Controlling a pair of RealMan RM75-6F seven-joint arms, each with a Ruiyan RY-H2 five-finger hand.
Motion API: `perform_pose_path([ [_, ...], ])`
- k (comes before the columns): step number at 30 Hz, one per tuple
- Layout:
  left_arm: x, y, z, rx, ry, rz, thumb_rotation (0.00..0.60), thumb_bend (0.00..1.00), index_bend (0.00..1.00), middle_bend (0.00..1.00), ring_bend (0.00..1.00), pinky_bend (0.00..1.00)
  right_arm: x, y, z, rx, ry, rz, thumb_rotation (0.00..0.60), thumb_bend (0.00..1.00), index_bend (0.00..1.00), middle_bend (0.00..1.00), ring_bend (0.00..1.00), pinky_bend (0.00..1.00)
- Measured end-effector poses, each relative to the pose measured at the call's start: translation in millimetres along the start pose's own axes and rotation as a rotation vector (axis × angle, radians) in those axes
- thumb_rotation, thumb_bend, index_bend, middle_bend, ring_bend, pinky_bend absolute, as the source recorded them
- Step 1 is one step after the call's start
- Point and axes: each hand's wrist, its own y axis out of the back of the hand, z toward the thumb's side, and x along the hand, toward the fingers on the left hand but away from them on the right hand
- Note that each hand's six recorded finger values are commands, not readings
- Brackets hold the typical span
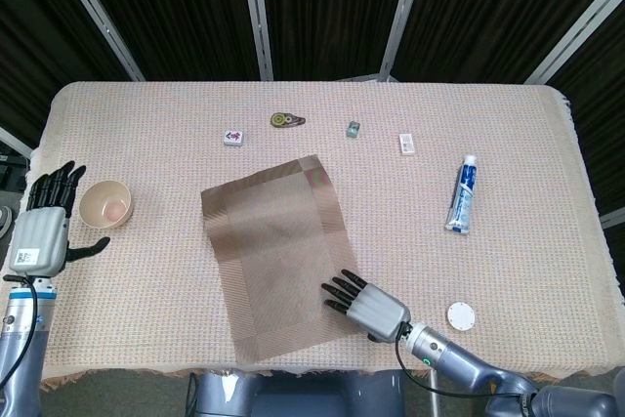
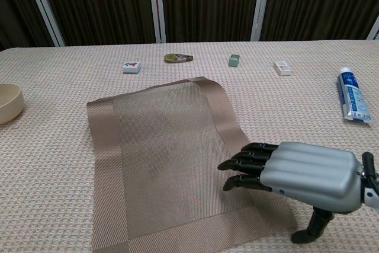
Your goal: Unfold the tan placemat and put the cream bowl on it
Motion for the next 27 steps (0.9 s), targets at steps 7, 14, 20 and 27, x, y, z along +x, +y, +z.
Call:
perform_pose_path([
  [7, -0.1, -1.6, -0.7, -0.001, 0.0, -0.008, 0.6, 0.01, 0.0, 0.0, 0.0, 0.0, -3.2, 2.0, -2.6, 0.006, -0.011, -0.013, 0.6, 0.04, 0.16, 0.0, 0.0, 0.0],
  [14, -1.1, -2.0, 0.1, -0.005, -0.003, -0.011, 0.6, 0.01, 0.0, 0.0, 0.0, 0.0, -3.7, 4.6, -4.3, 0.0, -0.022, -0.031, 0.6, 0.09, 0.16, 0.0, 0.0, 0.0],
  [20, -2.1, -3.2, 1.6, -0.005, -0.009, -0.016, 0.6, 0.01, 0.0, 0.0, 0.0, 0.0, -1.4, 1.9, -4.8, -0.007, -0.02, -0.038, 0.6, 0.2, 0.16, 0.0, 0.0, 0.0],
  [27, -3.0, -5.5, 2.9, -0.002, -0.015, -0.025, 0.6, 0.01, 0.0, 0.0, 0.0, 0.0, 0.8, -1.9, -6.8, -0.017, -0.023, -0.049, 0.6, 0.29, 0.16, 0.0, 0.0, 0.0],
])
